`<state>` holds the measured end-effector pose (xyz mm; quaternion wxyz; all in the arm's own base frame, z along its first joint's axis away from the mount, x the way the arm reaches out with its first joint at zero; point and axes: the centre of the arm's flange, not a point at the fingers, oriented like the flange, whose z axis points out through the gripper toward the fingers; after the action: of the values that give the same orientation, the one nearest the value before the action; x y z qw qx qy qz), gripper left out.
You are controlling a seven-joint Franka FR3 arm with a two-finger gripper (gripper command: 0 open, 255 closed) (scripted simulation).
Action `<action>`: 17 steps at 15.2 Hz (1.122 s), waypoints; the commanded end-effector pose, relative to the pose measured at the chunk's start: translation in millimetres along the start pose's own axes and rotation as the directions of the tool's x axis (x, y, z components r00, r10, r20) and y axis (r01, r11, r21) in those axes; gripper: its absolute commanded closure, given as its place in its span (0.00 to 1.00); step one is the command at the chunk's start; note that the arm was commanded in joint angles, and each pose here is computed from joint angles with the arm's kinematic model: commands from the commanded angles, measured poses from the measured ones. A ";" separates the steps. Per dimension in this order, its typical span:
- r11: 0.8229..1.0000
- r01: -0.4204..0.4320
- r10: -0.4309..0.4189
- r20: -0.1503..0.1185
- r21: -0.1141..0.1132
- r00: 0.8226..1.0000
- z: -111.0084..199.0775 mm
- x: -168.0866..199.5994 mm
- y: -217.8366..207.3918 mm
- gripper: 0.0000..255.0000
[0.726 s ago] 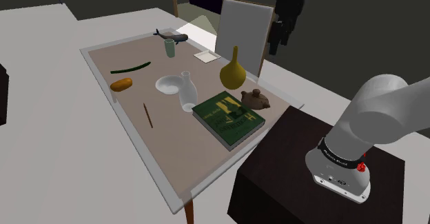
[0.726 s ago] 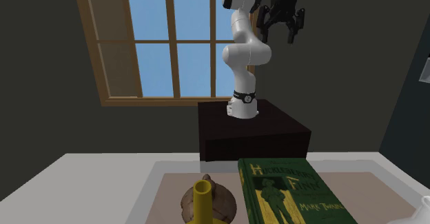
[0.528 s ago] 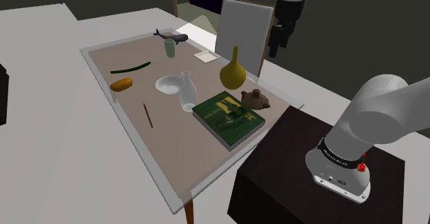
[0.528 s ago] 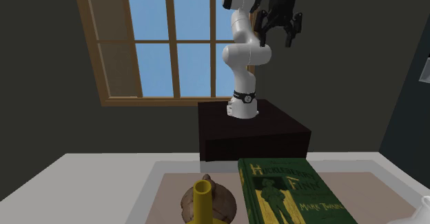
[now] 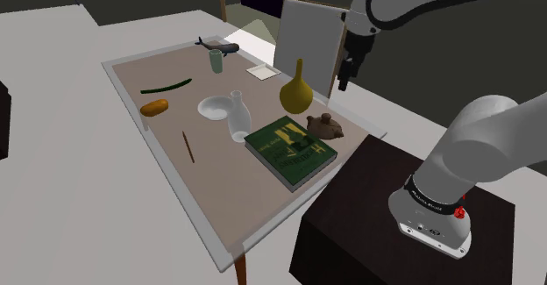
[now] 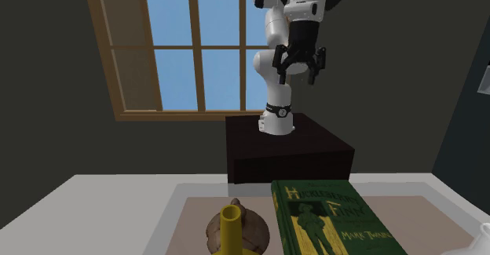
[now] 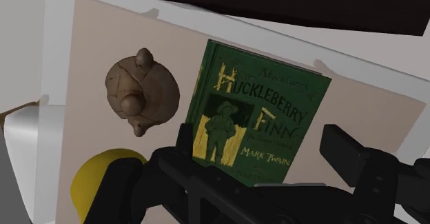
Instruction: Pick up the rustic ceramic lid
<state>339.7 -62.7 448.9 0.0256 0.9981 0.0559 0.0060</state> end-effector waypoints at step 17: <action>0.989 0.130 -0.136 -0.081 -0.071 0.987 199.8 35.2 114.8 0.00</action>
<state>387.3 -176.0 269.0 0.0525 0.9904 0.1189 0.0461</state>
